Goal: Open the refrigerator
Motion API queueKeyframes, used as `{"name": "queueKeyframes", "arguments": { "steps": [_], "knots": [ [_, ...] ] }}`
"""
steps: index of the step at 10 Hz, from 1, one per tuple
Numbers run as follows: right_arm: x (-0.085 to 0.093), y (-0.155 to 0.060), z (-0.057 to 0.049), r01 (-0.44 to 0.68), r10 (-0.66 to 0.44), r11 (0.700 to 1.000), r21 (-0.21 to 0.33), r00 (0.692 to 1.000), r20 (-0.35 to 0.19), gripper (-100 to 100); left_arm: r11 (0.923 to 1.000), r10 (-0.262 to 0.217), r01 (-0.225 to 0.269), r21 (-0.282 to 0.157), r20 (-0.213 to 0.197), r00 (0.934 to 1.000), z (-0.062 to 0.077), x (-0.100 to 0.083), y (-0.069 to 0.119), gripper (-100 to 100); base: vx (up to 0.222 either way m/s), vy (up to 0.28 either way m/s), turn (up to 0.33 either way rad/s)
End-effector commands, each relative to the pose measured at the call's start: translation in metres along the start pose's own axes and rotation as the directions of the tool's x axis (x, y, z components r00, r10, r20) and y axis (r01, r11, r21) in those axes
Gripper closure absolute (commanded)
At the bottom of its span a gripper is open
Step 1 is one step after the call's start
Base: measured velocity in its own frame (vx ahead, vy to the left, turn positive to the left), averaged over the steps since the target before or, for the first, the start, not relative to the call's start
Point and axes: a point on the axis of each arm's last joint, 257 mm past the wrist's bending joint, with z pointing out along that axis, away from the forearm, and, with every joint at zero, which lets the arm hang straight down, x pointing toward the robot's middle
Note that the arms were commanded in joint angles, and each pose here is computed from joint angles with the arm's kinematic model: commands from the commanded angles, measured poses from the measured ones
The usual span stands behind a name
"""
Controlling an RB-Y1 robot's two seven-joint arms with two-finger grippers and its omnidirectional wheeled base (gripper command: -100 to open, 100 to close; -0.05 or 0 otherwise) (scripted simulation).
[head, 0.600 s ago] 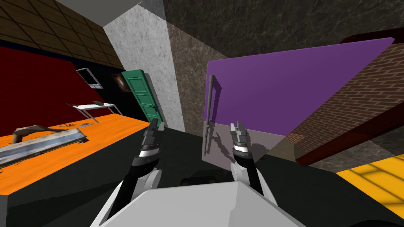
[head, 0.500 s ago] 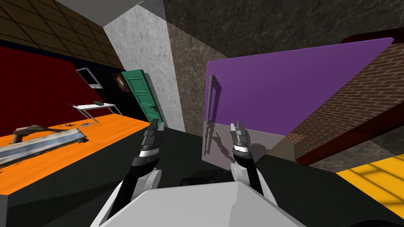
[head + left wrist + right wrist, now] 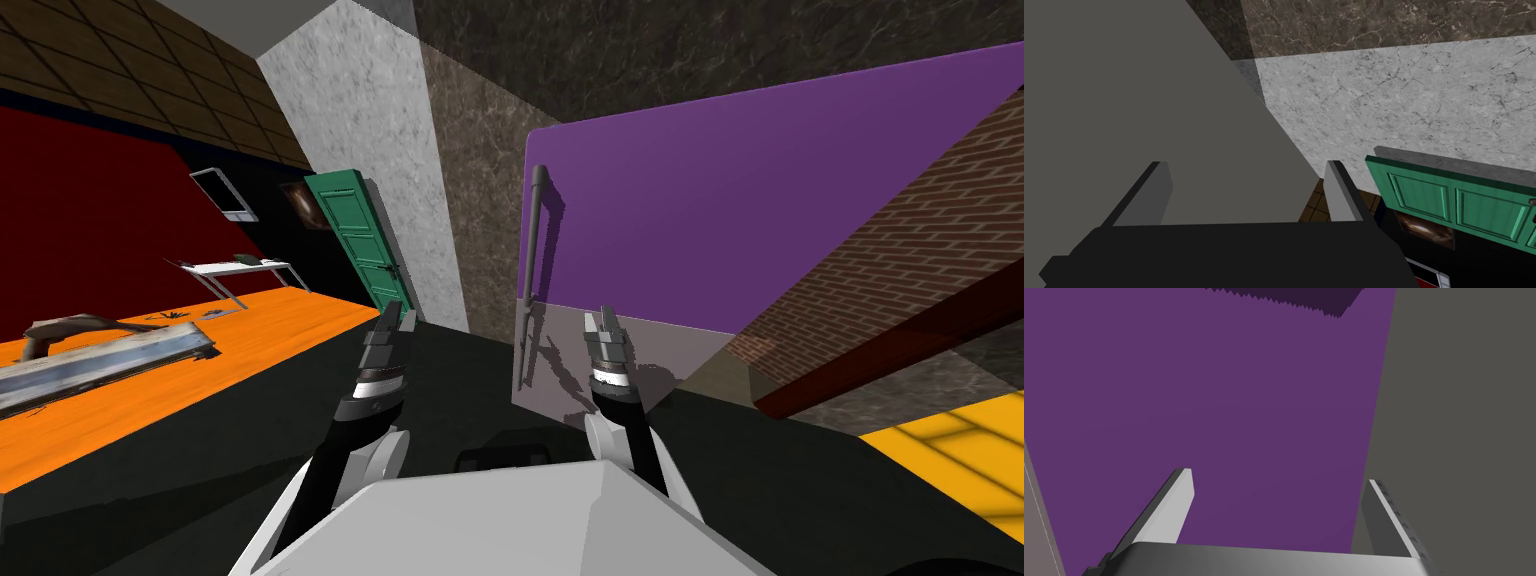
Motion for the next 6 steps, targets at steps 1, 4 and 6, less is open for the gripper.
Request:
{"name": "queueKeyframes", "arguments": {
  "steps": [1,4,6],
  "knots": [
    [0.0,0.0,0.0,0.0,0.0,1.0,0.0,1.0,0.0,0,1.0,0.0,0.0,0.0,0.0,1.0,0.0,0.0,0.0,0,0.0,0.0,0.0],
    [0.0026,-0.0027,-0.0018,0.033,-0.033,0.999,0.003,0.998,-0.045,-100,1.0,0.0,0.0,0.0,0.0,1.0,0.0,0.0,0.0,0,0.004,0.006,0.002],
    [0.0033,-0.0088,-0.0053,0.092,-0.091,0.996,0.008,0.99,-0.105,-100,1.0,0.0,0.0,-0.001,0.0,1.0,-0.0001,0.0001,0.0002,0,0.008,0.048,0.007]
  ]
}}
